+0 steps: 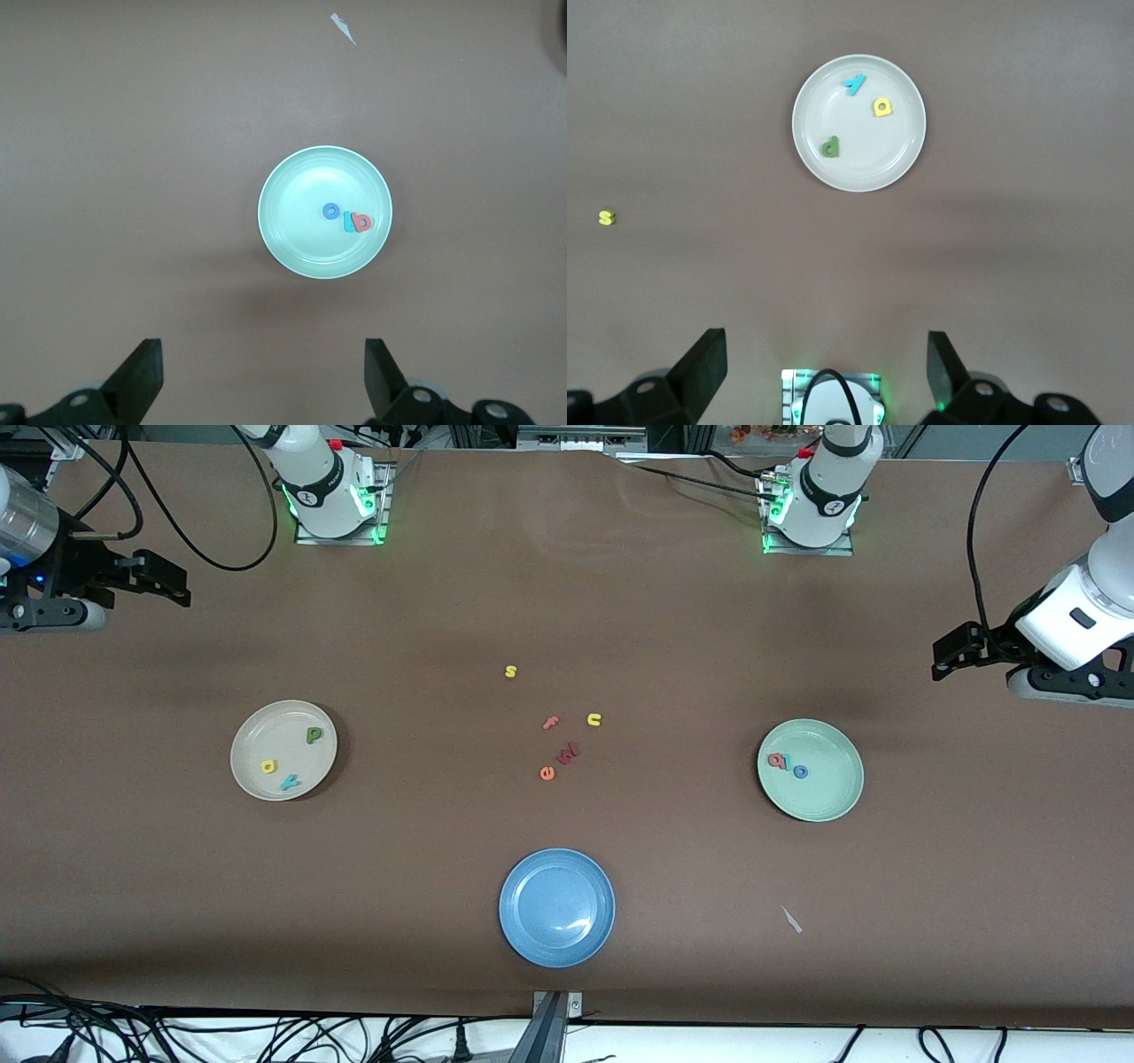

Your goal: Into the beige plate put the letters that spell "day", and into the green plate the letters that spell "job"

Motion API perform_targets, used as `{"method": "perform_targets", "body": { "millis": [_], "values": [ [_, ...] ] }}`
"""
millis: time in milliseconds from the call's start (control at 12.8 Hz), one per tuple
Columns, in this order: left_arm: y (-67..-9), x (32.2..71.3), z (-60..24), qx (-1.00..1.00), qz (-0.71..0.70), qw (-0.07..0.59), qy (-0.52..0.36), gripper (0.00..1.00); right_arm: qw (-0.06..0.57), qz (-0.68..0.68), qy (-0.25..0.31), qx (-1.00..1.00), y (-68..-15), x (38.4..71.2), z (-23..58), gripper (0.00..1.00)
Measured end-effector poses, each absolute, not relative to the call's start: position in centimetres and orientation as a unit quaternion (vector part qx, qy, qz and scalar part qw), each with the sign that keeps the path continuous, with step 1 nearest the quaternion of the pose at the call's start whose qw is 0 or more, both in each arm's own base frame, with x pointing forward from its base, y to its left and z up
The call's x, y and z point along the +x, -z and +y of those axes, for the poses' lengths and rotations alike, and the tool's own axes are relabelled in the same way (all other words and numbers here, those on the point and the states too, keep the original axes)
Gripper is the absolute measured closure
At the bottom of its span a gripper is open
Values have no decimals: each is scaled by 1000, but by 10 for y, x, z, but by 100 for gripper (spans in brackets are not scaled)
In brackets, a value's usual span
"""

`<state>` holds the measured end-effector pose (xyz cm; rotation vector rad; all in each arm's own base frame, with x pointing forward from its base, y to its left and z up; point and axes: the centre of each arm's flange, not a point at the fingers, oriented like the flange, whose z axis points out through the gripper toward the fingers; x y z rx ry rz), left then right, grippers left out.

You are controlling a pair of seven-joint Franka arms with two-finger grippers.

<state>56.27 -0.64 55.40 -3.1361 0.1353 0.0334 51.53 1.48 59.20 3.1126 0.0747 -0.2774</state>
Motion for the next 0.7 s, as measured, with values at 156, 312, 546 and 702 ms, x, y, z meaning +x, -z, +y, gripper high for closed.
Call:
{"method": "perform_targets", "body": {
  "millis": [156,312,546,702],
  "values": [
    [-554,563,-6,-999,43,1,-11,0,4,22,92,996,-592,515,13,0],
    [-554,563,-7,-999,43,1,-11,0,4,22,93,995,-590,516,13,0],
    [-554,563,-16,-999,52,1,-10,0,4,24,100,995,-584,518,16,0],
    [-554,562,-21,-998,57,1,-10,0,5,24,106,994,-578,521,17,0]
  ]
}}
